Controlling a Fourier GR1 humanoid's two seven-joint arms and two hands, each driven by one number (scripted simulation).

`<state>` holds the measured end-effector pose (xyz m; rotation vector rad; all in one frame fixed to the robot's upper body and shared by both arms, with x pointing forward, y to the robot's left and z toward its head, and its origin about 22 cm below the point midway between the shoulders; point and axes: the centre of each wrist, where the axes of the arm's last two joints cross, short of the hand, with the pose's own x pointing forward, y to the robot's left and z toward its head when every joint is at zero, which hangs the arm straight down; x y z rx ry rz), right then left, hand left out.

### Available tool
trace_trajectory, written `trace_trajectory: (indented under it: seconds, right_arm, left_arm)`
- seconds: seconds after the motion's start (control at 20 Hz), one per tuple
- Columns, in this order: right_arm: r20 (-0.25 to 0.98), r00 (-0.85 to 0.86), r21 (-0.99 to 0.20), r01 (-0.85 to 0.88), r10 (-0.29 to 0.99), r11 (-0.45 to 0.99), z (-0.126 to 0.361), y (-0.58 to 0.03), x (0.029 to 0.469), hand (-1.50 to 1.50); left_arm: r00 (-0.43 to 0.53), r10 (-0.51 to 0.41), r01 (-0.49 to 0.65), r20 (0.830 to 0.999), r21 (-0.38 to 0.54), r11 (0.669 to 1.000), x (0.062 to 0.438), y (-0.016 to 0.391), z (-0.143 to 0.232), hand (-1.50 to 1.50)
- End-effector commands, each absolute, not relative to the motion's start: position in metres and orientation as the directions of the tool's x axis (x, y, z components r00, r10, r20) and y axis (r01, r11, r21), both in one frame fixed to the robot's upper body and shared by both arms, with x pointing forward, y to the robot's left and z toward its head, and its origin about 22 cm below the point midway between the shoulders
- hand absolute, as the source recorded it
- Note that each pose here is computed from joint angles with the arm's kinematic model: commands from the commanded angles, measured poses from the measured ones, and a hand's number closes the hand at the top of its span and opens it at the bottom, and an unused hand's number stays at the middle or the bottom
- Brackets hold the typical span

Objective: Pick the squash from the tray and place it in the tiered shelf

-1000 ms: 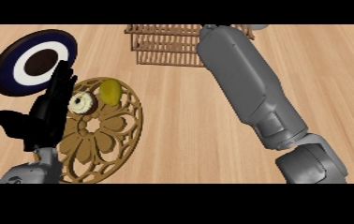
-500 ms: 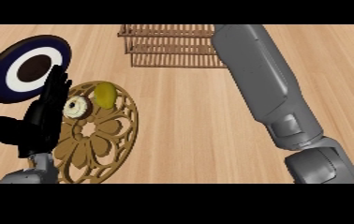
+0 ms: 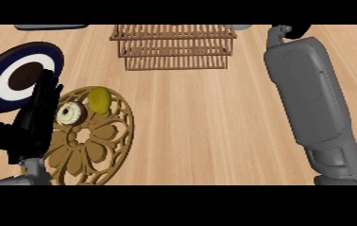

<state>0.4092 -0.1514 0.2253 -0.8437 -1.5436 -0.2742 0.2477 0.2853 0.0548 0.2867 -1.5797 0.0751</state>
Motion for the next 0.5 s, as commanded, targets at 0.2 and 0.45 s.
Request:
trace_trajectory:
  seconds: [0.2, 0.45]
  right_arm:
    - [0.924, 0.058, -0.332, 0.606, 0.377, 0.722, 0.233, -0.220, 0.320, -1.50]
    - [0.940, 0.022, -0.278, 0.625, 0.340, 0.729, 0.228, -0.240, 0.268, -1.50]
  left_arm:
    - [-0.007, -0.145, -0.237, 0.989, 0.139, 0.962, 0.241, 0.284, 0.044, 0.00]
    - [-0.009, -0.120, -0.195, 0.993, 0.116, 0.974, 0.244, 0.294, 0.048, 0.00]
